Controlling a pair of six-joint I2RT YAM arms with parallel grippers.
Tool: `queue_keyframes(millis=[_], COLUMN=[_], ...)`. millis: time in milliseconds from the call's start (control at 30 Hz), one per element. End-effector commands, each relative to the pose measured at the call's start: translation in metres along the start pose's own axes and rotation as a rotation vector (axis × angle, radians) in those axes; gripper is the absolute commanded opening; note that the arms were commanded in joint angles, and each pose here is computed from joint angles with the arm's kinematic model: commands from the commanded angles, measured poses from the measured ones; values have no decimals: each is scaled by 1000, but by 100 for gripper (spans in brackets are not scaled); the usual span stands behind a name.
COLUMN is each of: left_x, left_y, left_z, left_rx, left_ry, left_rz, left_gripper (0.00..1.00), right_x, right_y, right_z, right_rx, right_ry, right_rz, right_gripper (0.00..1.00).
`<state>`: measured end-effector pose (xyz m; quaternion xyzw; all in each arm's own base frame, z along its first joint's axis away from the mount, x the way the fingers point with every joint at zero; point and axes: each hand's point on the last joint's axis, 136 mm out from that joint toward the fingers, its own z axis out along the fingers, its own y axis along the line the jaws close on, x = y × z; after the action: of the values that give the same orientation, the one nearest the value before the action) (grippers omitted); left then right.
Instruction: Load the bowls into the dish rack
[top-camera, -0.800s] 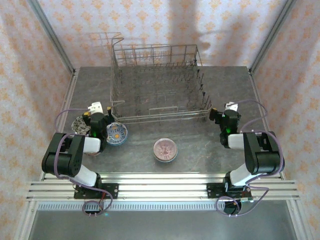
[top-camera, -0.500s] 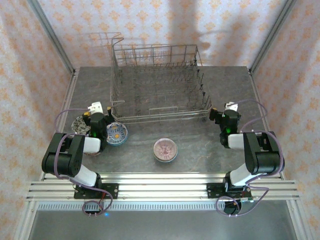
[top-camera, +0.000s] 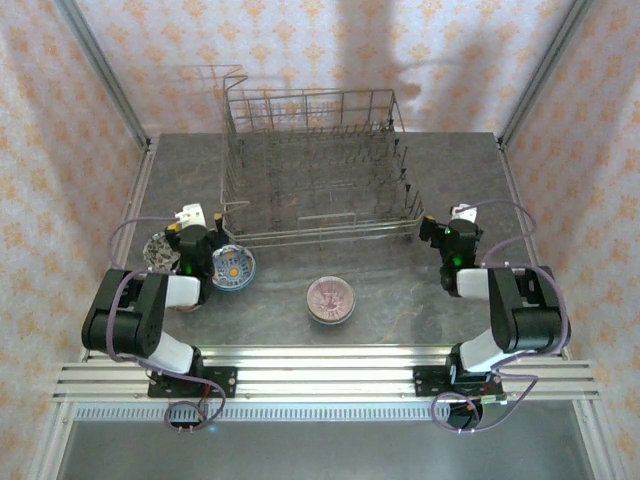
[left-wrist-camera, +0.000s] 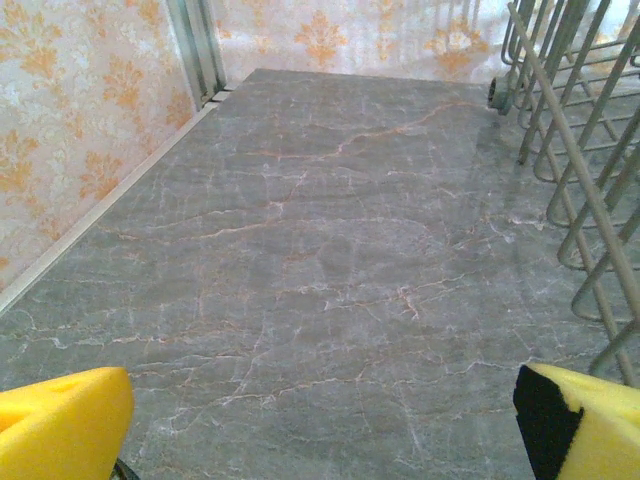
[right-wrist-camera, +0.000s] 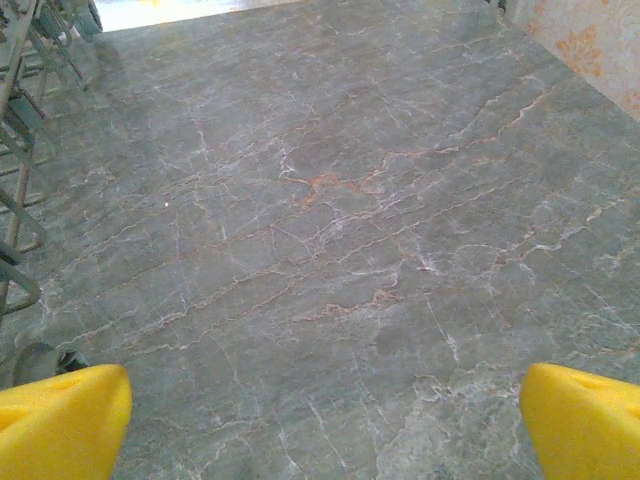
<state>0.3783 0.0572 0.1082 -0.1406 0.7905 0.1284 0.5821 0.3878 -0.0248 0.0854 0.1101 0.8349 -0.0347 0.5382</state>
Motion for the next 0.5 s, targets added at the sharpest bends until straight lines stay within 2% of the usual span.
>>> queue_keyframes(millis=[0,100,233,367,467], left_x=[-19,-30,-52,-76,-94], left_y=[11,17,32,47,49], left_z=[-14,-24,-42,-61,-77], left_rx=[-33,-38,-95,-148,-133], left_ry=[-43,-75,-104,-67,-31], left_rz=[-33,-48,-84,-108,-194], left_gripper=[99,99,99,99,99], right_x=[-30,-40,-55,-73,-83], right_y=[-8,-16,-26,-25,-17], right_z=[-13,-27,-52,-77,-91], right_rx=[53,93,150,138,94], right_ry=[-61,-74,-10,38,71], right_rz=[35,59,105,126,138], right_gripper=[99,99,99,99,99])
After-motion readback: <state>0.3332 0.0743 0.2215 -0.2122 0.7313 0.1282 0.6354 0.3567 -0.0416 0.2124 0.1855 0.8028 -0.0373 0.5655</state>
